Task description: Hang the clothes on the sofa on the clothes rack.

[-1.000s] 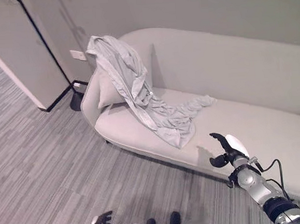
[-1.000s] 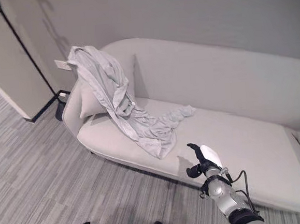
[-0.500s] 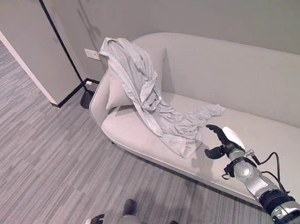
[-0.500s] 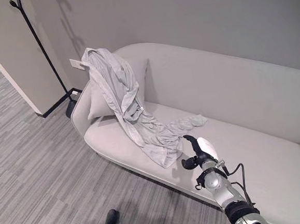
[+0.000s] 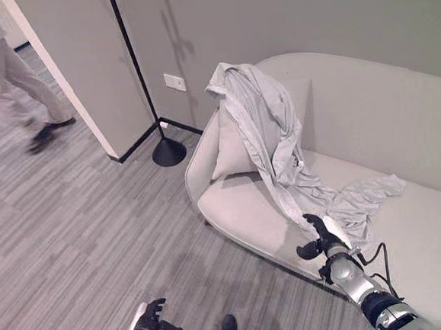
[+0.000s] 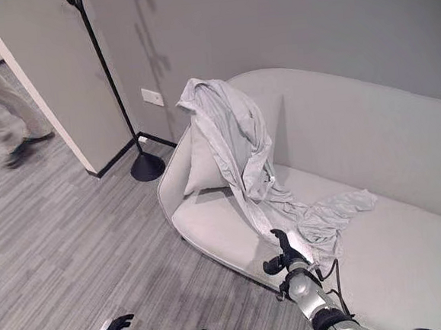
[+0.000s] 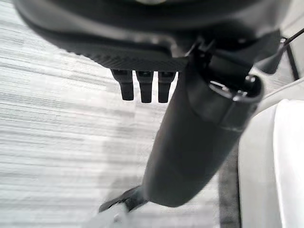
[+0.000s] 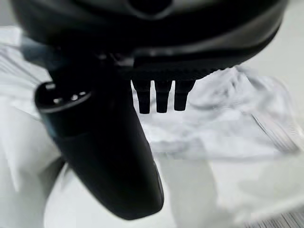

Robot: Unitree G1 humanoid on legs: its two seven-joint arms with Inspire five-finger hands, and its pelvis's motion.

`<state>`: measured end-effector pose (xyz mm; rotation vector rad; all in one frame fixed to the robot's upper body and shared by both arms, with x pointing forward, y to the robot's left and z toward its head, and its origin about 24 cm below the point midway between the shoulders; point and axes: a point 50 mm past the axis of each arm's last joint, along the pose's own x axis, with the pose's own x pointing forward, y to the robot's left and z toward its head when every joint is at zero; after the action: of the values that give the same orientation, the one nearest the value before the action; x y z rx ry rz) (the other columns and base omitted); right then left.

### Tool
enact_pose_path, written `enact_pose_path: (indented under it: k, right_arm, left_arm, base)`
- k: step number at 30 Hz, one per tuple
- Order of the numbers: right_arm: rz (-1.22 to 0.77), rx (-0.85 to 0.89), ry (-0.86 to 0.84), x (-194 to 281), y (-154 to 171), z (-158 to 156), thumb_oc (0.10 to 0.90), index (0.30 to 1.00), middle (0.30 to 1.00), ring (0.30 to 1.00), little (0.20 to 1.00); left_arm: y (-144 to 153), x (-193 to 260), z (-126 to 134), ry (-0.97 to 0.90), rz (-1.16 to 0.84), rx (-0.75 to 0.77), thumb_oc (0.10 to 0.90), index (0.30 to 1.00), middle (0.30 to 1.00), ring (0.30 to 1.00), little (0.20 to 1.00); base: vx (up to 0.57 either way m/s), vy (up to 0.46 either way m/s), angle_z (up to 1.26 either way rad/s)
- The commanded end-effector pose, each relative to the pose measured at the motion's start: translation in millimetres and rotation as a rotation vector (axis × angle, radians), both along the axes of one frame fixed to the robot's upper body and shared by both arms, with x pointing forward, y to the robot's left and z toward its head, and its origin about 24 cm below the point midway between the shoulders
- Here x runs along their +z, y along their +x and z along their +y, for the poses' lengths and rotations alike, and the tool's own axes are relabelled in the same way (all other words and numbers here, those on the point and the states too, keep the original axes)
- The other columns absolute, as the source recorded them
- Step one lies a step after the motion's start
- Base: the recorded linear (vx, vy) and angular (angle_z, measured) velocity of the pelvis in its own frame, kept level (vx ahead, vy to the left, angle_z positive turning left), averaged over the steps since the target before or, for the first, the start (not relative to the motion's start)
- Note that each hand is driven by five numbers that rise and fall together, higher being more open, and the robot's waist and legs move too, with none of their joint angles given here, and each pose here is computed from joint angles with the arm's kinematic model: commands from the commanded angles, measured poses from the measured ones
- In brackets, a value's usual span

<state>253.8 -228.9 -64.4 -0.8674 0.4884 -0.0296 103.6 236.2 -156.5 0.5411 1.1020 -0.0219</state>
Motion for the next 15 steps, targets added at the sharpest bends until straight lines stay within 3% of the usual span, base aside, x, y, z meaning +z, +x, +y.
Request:
enact_pose_path:
  k: [1, 9, 15]
  right_arm:
    - [-0.268, -0.096, -0.187, 64.8, 40.9, -49.3, 0.8, 0.9, 0.9, 0.9, 0.9]
    - [-0.281, -0.117, -0.239, 60.6, 29.4, -55.4, 0.8, 0.9, 0.9, 0.9, 0.9]
    - [-0.252, -0.125, -0.183, 55.7, 30.2, -54.2, 0.8, 0.9, 0.9, 0.9, 0.9]
  left_arm:
    - [12.3, -1.0, -23.1, -0.053, -0.038, -0.061, 0.8, 0.9, 0.9, 0.9, 0.9]
    - [-6.5, -10.4, -58.2, -0.119, 0.018, -0.154, 0.8, 0.9, 0.9, 0.9, 0.9]
    - [8.8, -5.4, -60.7, -0.138, -0.06, -0.075, 0.8, 0.9, 0.9, 0.9, 0.9]
  base:
    - [0.12, -0.163, -0.16]
    - [0.1, -0.17, 0.29]
    - [0.03, -0.159, 0.15]
